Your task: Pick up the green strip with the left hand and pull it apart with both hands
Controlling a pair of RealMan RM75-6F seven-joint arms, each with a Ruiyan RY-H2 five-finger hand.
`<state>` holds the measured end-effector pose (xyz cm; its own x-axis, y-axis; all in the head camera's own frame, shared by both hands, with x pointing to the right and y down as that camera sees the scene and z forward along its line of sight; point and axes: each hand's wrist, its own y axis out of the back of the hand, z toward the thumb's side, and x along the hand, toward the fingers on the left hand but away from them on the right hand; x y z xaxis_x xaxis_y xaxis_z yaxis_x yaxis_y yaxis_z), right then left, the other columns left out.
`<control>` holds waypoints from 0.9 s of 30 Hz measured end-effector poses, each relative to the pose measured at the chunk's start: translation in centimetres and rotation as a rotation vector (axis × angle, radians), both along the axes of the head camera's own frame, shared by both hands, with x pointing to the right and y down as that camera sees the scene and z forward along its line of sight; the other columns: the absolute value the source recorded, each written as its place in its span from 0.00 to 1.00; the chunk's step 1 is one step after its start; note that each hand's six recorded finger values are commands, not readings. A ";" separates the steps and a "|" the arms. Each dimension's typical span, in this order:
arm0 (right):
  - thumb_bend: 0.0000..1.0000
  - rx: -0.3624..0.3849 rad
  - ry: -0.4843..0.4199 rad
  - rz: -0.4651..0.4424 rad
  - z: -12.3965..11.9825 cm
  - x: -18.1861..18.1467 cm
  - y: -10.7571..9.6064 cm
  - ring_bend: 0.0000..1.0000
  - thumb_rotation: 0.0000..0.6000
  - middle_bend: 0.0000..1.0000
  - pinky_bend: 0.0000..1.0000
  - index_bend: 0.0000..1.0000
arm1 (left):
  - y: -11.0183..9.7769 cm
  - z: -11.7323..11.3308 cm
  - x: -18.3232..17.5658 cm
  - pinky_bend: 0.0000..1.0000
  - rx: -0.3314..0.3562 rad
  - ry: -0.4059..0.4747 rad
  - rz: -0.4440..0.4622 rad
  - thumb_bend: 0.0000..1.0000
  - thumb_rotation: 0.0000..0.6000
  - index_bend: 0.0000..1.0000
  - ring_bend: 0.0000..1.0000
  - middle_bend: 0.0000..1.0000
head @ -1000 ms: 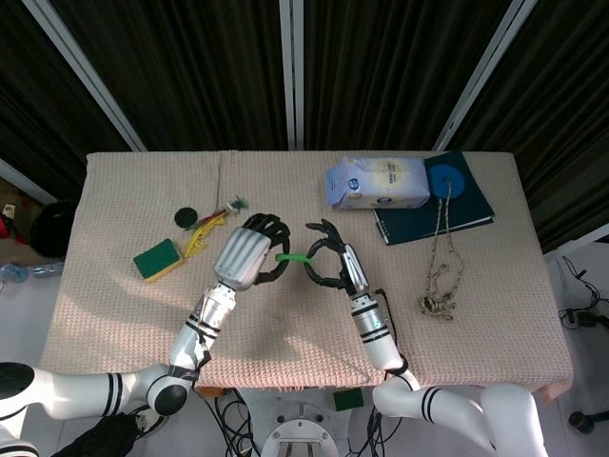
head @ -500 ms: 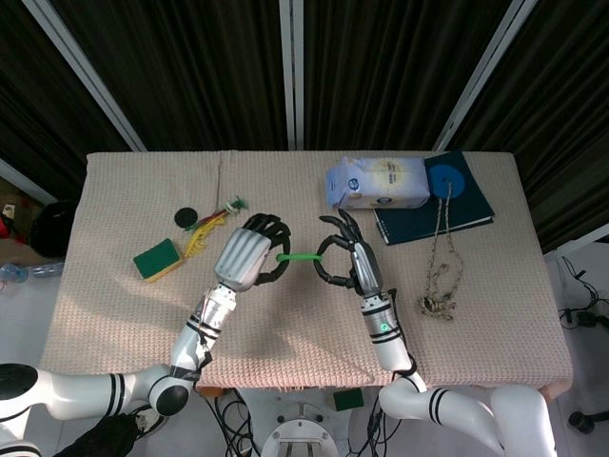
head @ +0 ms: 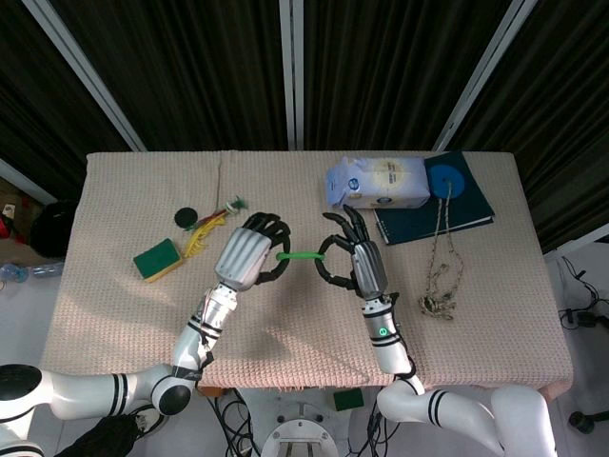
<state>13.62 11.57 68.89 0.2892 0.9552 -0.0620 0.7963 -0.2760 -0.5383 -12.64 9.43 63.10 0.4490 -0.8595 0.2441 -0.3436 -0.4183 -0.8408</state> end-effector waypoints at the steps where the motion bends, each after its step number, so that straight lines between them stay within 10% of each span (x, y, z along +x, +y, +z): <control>1: 0.36 0.009 0.009 0.003 -0.1 0.0 0.0 0.00 1.00 0.16 0.00 0.59 | 0.0 0.0 0.0 0.21 0.001 0.001 -0.001 0.35 0.96 0.55 0.23 0.36; 27: 0.36 0.091 0.046 0.104 -2.3 3.9 -1.3 0.00 1.00 0.16 0.00 0.59 | 0.1 -1.0 -3.1 0.21 0.040 -0.011 -0.047 0.35 0.96 0.56 0.23 0.36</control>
<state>17.53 10.28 66.59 0.1872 0.9822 0.0150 0.7920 -0.1418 -0.5938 -15.70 9.53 62.08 0.4050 -0.8889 0.2142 -0.3527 -0.3680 -0.8603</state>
